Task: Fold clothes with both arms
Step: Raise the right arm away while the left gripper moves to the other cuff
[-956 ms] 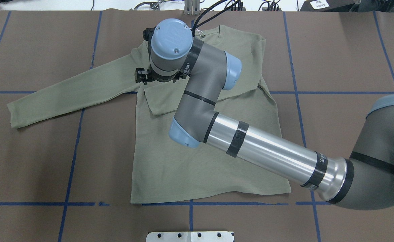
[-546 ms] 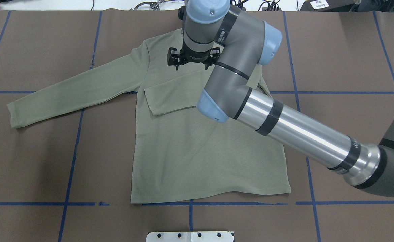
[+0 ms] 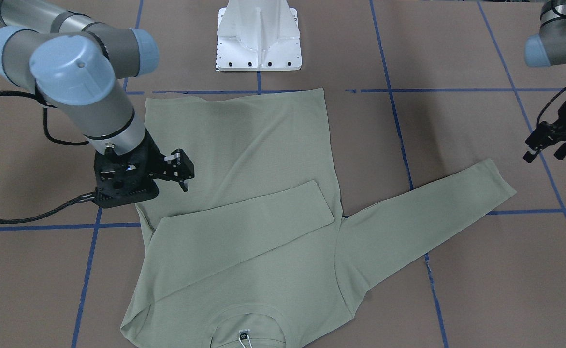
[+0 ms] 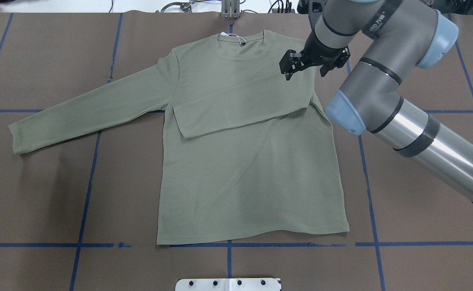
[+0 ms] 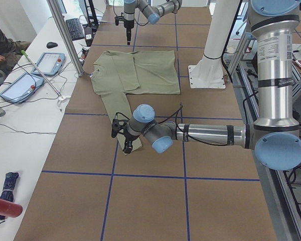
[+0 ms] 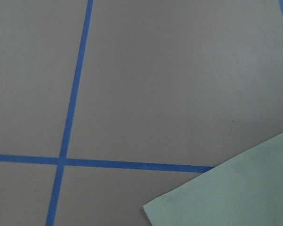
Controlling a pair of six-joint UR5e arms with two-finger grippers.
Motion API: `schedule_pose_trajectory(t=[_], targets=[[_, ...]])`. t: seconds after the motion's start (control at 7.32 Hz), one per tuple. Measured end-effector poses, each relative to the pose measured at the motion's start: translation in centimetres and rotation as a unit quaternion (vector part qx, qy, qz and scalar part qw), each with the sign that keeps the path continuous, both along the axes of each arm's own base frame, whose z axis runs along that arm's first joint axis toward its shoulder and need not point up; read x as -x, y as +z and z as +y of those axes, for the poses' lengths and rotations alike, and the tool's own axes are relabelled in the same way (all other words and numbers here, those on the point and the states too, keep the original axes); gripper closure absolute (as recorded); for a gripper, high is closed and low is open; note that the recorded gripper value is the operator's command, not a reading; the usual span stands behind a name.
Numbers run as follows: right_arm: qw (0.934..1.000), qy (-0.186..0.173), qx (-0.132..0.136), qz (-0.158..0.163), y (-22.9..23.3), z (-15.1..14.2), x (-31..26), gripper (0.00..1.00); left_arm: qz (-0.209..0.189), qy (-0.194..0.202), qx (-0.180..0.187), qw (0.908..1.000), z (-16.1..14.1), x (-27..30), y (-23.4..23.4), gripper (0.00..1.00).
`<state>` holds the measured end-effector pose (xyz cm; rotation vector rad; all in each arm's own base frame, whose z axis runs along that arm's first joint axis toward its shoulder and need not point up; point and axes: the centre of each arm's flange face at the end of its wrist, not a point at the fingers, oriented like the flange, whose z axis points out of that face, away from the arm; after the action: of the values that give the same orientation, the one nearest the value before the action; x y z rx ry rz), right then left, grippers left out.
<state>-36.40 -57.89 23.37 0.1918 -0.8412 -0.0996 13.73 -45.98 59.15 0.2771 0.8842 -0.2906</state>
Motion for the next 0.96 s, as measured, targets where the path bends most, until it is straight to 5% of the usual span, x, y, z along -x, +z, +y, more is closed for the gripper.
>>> schedule_pose_trajectory(t=[0.96], targets=[[0.9997, -0.014, -0.010, -0.019, 2.3, 3.0, -3.3, 0.00, -0.040, -0.015, 0.028, 0.9987, 0.9, -6.2, 3.3, 0.00]])
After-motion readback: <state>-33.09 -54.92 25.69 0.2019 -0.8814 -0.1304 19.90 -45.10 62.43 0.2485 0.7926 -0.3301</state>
